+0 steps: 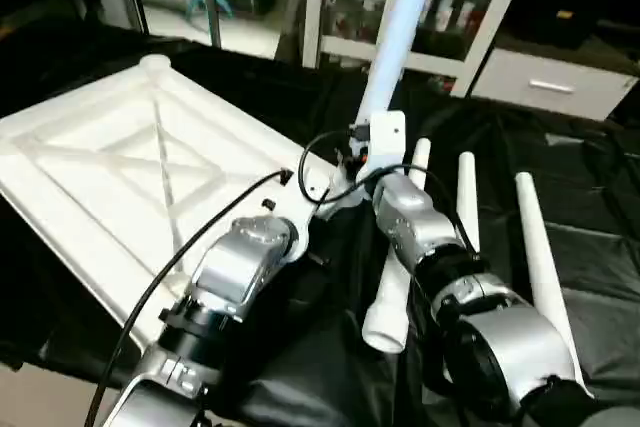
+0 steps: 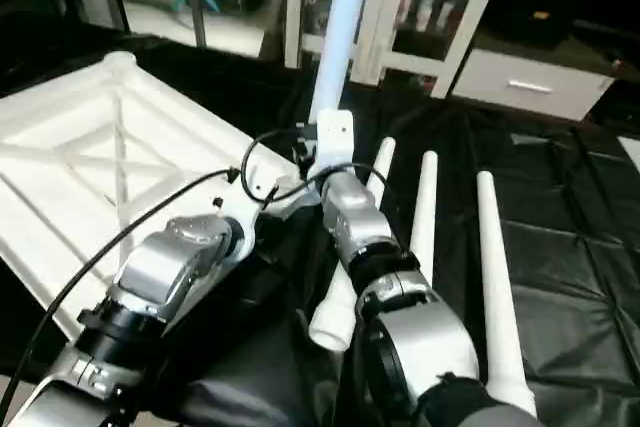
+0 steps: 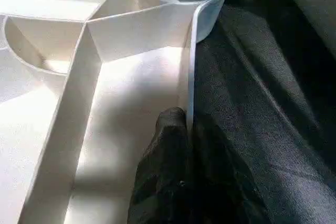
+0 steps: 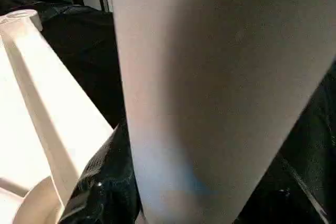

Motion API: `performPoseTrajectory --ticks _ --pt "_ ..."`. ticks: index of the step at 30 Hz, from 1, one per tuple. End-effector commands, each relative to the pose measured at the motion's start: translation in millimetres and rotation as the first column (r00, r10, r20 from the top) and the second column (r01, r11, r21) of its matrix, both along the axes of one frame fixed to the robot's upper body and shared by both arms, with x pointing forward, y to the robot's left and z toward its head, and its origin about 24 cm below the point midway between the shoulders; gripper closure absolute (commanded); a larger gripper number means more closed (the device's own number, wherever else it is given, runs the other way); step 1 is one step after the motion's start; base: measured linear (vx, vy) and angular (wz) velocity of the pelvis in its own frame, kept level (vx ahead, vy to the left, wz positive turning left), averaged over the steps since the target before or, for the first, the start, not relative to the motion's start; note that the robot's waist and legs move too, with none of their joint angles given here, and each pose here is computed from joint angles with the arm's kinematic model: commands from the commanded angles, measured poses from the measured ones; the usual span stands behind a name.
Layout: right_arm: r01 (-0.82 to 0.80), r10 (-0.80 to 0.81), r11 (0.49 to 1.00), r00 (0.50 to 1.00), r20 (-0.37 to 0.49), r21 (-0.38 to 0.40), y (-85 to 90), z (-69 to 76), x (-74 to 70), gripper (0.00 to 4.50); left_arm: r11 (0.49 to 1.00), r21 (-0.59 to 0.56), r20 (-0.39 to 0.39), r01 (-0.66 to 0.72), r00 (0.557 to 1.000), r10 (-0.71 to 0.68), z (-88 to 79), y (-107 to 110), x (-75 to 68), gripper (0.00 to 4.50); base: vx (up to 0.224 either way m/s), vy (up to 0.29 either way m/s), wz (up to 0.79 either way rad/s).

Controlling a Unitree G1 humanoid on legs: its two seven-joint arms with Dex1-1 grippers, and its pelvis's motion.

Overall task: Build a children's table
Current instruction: Insert table leg to table base

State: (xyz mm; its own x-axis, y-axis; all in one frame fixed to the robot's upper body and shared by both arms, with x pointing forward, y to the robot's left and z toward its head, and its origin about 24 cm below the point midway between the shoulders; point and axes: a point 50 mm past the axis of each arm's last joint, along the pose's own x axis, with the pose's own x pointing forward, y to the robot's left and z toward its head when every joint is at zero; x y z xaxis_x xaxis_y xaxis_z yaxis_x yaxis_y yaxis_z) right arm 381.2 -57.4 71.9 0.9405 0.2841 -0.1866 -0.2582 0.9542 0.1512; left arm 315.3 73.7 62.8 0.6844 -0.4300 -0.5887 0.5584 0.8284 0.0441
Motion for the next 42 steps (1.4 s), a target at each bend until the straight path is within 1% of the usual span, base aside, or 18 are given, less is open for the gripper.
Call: performPoseTrajectory --ticks 1,8,9,10,11,12,14,16,18,21,26,31,33,35,36,40,41,42 --pt "-0.013 0.015 1.0 0.988 -0.152 0.014 -3.8 -35.8 -14.4 2.62 0.998 -0.065 0.098 0.007 0.995 0.0 20.7 -1.0 6.9 4.5 0.0 0.0 0.0" --pt "-0.013 0.015 1.0 0.988 -0.152 0.014 -3.8 -35.8 -14.4 2.62 0.998 -0.065 0.098 0.007 0.995 0.0 20.7 -1.0 6.9 4.5 0.0 0.0 0.0" --pt "-0.023 0.028 0.999 0.989 -0.146 0.036 -3.4 -34.1 -13.8 2.62 0.998 -0.065 0.097 0.005 0.995 0.001 20.3 0.0 6.7 4.5 0.0 0.0 0.0" --pt "-0.023 0.028 0.999 0.989 -0.146 0.036 -3.4 -34.1 -13.8 2.27 0.998 -0.065 0.097 0.005 0.995 0.001 20.3 0.0 6.7 4.5 0.0 0.0 0.0" --pt "-0.082 0.09 0.994 0.99 -0.105 0.074 -4.5 -26.0 -10.9 2.06 0.998 -0.061 0.093 0.005 0.996 0.0 19.3 2.4 6.3 4.5 0.0 0.0 0.0" --pt "-0.082 0.09 0.994 0.99 -0.105 0.074 -4.5 -26.0 -10.9 1.9 0.998 -0.061 0.093 0.005 0.996 0.0 19.3 2.4 6.3 4.5 0.0 0.0 0.0" --pt "-0.209 0.213 0.973 0.977 -0.025 0.101 -10.6 -11.2 -7.3 1.73 0.998 -0.054 0.086 0.016 0.996 -0.011 18.4 7.5 5.7 4.5 0.0 0.0 0.0" --pt "-0.276 0.277 0.956 0.961 0.01 0.101 -17.0 -4.5 -6.5 1.56 0.998 -0.048 0.081 0.027 0.996 -0.023 18.2 10.7 5.0 4.5 0.0 0.0 0.0" --pt "-0.339 0.337 0.937 0.941 0.037 0.078 -29.8 1.0 -7.1 1.38 0.998 -0.041 0.073 0.04 0.997 -0.036 16.9 15.7 3.4 4.5 0.0 0.0 0.0" --pt "-0.358 0.356 0.931 0.933 0.042 0.075 -34.2 2.3 -7.5 1.13 0.998 -0.038 0.072 0.044 0.997 -0.041 16.3 17.3 3.0 4.5 0.0 0.0 0.0" --pt "-0.435 0.432 0.897 0.9 0.056 0.08 -39.4 5.3 -11.4 0.72 0.998 -0.034 0.072 0.059 0.996 -0.056 15.9 18.6 2.1 4.5 0.0 0.0 0.0" --pt "-0.455 0.452 0.887 0.89 0.054 0.071 -41.8 6.0 -12.7 0.72 0.997 -0.032 0.068 0.067 0.996 -0.065 15.7 19.5 1.3 4.5 0.0 0.0 0.0" --pt "-0.51 0.51 0.86 0.86 0.026 0.023 -54.8 6.6 -16.0 0.72 0.991 -0.019 0.044 0.133 0.99 -0.132 13.4 24.2 -5.8 4.5 0.0 0.0 0.0" --pt "-0.551 0.551 0.834 0.834 -0.008 -0.04 -67.4 6.6 -18.3 0.72 0.974 -0.005 0.004 0.227 0.974 -0.227 9.6 29.2 -16.8 4.5 0.0 0.0 0.0" --pt "-0.554 0.554 0.831 0.832 -0.012 -0.046 -68.4 6.7 -18.5 0.72 0.972 -0.004 0.0 0.235 0.972 -0.235 9.3 29.7 -17.8 4.5 0.0 0.0 0.0" --pt "-0.622 0.62 0.774 0.783 -0.058 -0.118 -79.4 7.4 -23.3 0.72 0.943 -0.007 -0.033 0.334 0.942 -0.334 7.0 40.3 -30.9 4.5 0.0 0.0 0.0" --pt "-0.645 0.641 0.754 0.764 -0.071 -0.127 -81.0 7.1 -25.5 0.72 0.935 -0.004 -0.04 0.354 0.935 -0.354 7.1 43.9 -33.6 4.5 0.0 0.0 0.0" --pt "-0.649 0.645 0.75 0.76 -0.073 -0.128 -81.2 7.0 -25.9 0.72 0.934 -0.004 -0.04 0.357 0.933 -0.357 7.2 44.5 -34.0 4.5 0.0 0.0 0.0"
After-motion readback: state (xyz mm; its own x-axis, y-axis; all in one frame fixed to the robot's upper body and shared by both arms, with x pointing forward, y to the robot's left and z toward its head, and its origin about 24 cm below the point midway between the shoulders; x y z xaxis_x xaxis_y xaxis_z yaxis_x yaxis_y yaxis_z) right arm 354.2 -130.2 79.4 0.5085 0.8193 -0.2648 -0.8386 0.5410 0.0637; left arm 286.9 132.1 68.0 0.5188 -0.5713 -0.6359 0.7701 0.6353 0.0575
